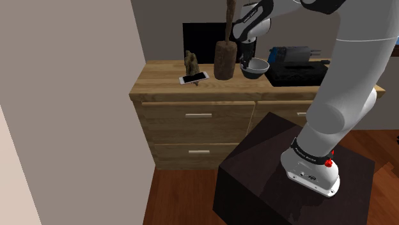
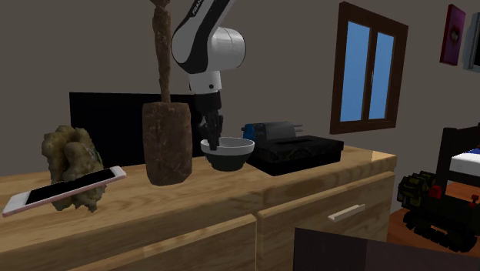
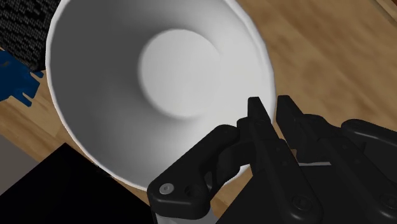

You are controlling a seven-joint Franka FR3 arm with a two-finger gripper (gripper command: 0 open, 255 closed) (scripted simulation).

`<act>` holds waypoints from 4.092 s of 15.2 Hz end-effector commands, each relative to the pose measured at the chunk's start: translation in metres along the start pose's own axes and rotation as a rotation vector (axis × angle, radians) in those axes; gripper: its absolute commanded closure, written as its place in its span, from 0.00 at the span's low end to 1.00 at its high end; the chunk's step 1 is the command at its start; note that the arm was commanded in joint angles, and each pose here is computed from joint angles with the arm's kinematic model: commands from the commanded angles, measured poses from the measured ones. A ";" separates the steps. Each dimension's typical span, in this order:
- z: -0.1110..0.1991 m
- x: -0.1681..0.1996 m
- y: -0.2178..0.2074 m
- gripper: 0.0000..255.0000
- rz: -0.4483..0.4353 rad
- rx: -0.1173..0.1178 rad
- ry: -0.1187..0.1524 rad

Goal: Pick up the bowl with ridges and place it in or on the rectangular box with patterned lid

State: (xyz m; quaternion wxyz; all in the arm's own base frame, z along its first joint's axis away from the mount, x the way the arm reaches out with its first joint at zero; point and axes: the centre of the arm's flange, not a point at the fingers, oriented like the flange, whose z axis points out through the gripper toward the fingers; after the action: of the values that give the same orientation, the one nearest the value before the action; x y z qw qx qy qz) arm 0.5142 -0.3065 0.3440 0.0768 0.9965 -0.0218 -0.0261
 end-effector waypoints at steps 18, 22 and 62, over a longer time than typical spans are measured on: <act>-0.100 -0.005 0.016 1.00 0.000 0.000 0.001; -0.121 -0.006 0.019 1.00 0.000 0.000 0.001; -0.110 -0.229 0.233 1.00 0.000 0.000 0.001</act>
State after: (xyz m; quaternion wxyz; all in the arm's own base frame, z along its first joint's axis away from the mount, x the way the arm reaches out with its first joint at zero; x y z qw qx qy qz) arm 0.2817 -0.5097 0.5040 0.0763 0.9965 -0.0217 -0.0262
